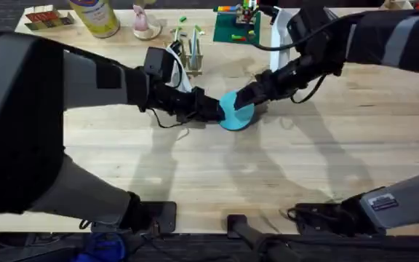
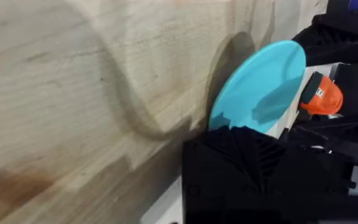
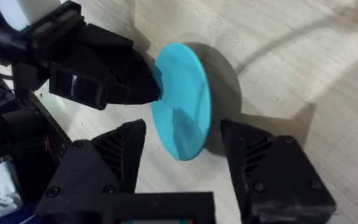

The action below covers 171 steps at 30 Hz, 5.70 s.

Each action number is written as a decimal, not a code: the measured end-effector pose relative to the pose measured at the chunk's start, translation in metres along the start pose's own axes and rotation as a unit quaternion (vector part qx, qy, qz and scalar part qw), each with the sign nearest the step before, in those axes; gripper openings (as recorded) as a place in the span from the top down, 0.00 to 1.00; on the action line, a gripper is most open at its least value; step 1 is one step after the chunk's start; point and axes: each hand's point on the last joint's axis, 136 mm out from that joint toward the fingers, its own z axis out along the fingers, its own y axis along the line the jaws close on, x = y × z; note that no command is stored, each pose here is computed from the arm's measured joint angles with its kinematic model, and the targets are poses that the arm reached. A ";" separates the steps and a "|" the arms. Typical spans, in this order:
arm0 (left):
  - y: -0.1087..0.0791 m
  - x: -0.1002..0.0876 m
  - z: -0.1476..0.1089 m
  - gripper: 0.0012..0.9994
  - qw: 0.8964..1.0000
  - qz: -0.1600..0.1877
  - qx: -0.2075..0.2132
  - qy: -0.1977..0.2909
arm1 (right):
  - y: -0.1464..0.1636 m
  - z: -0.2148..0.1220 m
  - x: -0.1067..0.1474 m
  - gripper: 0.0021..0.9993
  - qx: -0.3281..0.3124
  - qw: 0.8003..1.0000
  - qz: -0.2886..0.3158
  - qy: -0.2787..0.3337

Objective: Pick up the plates from the table one by one and place each into a slot on the dish rack.

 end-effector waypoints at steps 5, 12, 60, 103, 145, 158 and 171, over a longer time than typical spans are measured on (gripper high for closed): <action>0.000 0.000 0.000 0.96 1.000 0.000 0.000 0.000 | 0.001 0.000 0.000 0.39 0.000 1.000 -0.002 0.000; 0.000 0.000 0.000 0.96 1.000 0.000 0.001 0.000 | 0.000 0.000 0.000 0.87 0.001 1.000 -0.004 0.000; -0.070 0.027 -0.148 0.60 0.958 0.091 -0.214 -0.169 | 0.051 -0.183 0.006 0.97 0.216 0.973 -0.050 -0.059; -0.035 0.047 -0.191 0.01 0.912 0.077 -0.374 -0.152 | 0.102 -0.157 -0.118 0.97 0.291 0.941 -0.159 -0.072; -0.067 0.054 -0.252 0.01 0.853 0.137 -0.396 -0.312 | 0.166 -0.114 -0.197 0.97 0.273 0.925 -0.043 -0.261; -0.067 0.054 -0.252 0.01 0.853 0.137 -0.396 -0.312 | 0.140 -0.091 -0.211 0.97 0.339 0.893 0.023 -0.294; -0.067 0.054 -0.252 0.01 0.852 0.136 -0.397 -0.312 | 0.134 -0.069 -0.213 0.97 0.349 0.885 0.056 -0.304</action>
